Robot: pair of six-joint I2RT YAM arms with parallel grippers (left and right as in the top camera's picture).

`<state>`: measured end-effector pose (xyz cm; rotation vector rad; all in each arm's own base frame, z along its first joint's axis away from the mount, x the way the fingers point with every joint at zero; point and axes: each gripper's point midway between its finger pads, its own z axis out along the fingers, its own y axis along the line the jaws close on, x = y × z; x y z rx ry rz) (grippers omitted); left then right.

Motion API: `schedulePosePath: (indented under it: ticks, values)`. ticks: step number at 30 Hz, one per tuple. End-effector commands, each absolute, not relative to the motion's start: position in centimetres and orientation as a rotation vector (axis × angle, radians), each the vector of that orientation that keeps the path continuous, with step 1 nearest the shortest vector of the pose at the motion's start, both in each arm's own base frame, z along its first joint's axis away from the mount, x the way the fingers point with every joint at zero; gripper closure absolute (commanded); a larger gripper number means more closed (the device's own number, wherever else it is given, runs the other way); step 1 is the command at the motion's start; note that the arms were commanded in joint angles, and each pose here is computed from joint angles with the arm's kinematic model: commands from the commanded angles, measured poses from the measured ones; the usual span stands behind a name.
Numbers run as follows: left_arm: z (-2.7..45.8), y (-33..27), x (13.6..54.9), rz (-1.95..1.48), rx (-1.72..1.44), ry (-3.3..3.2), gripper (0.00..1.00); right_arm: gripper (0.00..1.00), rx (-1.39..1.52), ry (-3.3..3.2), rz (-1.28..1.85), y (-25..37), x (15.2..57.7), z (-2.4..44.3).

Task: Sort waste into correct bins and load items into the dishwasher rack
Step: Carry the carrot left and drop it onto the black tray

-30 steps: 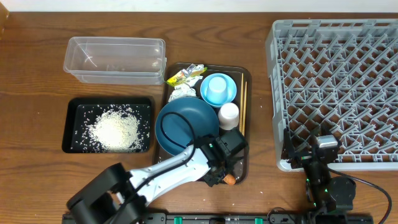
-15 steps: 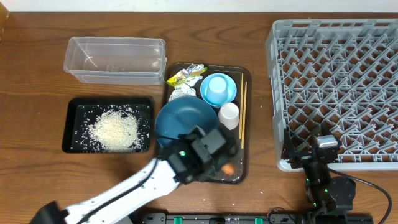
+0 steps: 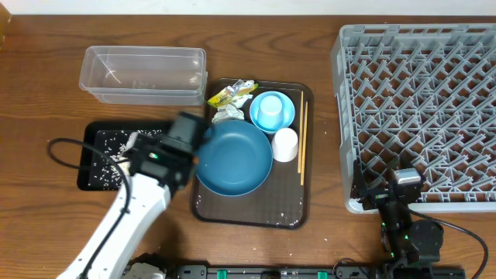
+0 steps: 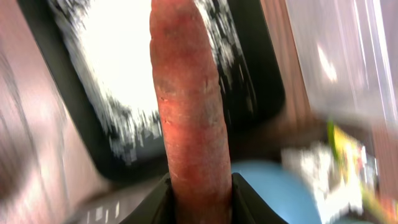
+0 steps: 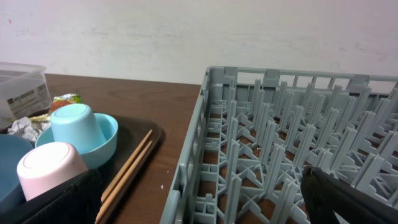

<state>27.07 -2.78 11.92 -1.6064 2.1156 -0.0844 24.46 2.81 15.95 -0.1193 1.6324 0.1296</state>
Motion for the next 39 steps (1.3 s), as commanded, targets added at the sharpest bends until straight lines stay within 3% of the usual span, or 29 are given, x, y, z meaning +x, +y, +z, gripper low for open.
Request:
schedulePosePath:
  ticks: [1, 15, 28, 35, 39]
  values:
    - [11.4, 1.5, 28.5, 0.050, -1.624, 2.057, 0.73, 0.01, -0.118, 1.635, 0.111, 2.5, 24.5, 15.9]
    - [5.6, 6.2, 30.4, 0.136, -1.759, 2.113, 0.67, 0.01, -0.118, 1.635, 0.111, 2.5, 24.5, 15.9]
    - [5.7, 5.9, 30.5, 0.135, -1.674, 2.194, 0.65, 0.01, -0.118, 1.635, 0.111, 2.5, 24.5, 15.9]
    - [9.6, 3.3, 31.5, -0.138, -1.545, 2.236, 0.40, 0.01, -0.118, 1.635, 0.111, 2.5, 24.5, 15.9]
    - [13.4, -0.1, 32.8, -0.417, -1.258, 2.301, 0.36, 0.01, -0.118, 1.635, 0.111, 2.5, 24.5, 15.9]
